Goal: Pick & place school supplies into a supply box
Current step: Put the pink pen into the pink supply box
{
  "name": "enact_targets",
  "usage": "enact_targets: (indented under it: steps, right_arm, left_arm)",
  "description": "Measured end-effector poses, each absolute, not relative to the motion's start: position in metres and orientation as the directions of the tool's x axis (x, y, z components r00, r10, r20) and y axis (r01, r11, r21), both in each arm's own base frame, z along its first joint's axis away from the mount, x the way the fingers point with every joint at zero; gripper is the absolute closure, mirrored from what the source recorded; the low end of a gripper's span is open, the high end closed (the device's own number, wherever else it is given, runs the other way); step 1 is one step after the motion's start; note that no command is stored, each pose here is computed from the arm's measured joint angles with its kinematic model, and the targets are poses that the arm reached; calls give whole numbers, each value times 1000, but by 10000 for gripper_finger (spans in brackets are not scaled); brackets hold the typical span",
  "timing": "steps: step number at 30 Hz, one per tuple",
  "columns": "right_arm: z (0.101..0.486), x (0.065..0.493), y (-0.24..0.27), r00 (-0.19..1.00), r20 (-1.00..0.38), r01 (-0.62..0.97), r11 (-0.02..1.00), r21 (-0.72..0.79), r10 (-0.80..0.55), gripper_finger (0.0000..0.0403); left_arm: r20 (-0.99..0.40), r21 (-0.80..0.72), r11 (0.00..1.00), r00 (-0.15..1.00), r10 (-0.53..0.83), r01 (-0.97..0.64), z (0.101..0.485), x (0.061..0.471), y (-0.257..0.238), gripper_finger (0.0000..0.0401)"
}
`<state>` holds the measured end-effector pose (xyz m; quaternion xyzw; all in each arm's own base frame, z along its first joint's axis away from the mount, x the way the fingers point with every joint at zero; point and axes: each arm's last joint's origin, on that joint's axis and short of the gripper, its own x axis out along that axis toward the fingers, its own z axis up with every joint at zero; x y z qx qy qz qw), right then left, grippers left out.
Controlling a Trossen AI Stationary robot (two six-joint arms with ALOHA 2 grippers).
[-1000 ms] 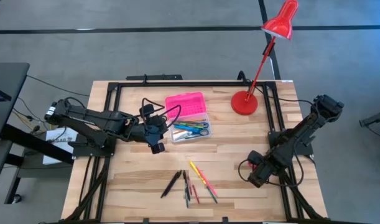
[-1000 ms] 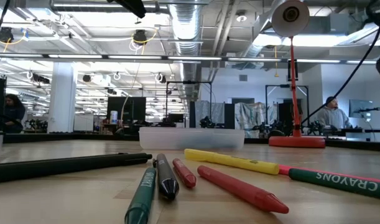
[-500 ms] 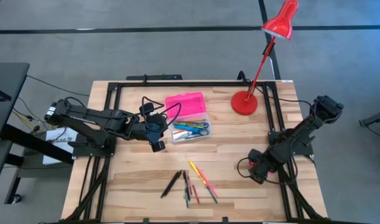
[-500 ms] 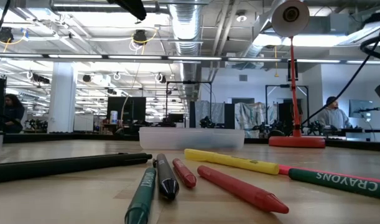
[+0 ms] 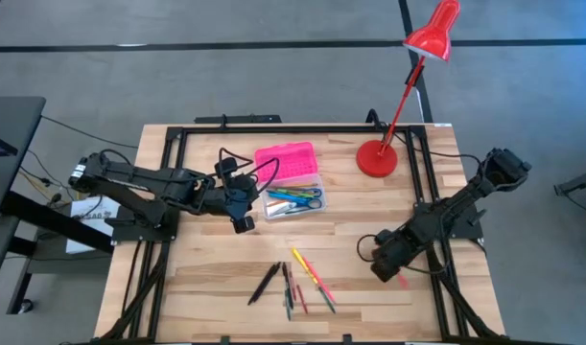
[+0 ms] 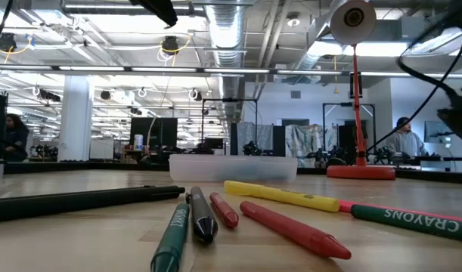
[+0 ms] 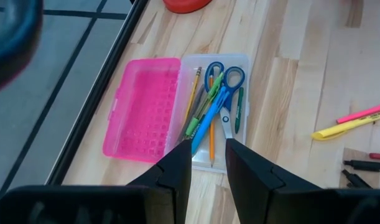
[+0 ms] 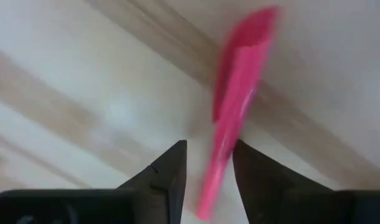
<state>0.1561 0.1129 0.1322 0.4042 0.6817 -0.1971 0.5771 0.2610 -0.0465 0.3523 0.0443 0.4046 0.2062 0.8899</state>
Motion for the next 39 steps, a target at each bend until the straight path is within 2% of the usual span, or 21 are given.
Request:
enact_targets:
  steps: [7,10,13,16,20,23,26,32,39]
  right_arm:
    - [136,179,107,165,-910,795,495,352,381,308]
    - [140,193,101,295,-881,767,458,449,370,320]
    - [146,208,95,427,-822,684,460,566,376,329]
    - [150,216,89,490,-786,619,484,619,377,333]
    - [156,220,86,502,-779,470,637,611,376,335]
    - [160,220,87,465,-805,305,787,536,367,336]
    - [161,217,89,423,-832,140,882,451,358,336]
    - [161,212,98,401,-837,-123,927,353,372,336]
    - [160,211,101,423,-847,-230,942,243,322,330]
  left_arm:
    - [-723,271,908,555,411,-320,350,257,-46,308]
    - [-730,287,904,539,421,-318,349,256,-45,308]
    - [-732,295,903,533,424,-313,349,255,-45,308]
    - [-740,304,902,520,427,-307,348,254,-44,308]
    - [-741,305,902,519,427,-306,348,253,-44,308]
    - [-741,305,902,518,427,-307,348,253,-44,308]
    - [-741,301,901,519,427,-312,348,253,-44,308]
    - [-740,273,897,519,427,-347,348,254,-44,308]
    - [-740,236,895,526,419,-380,348,253,-48,308]
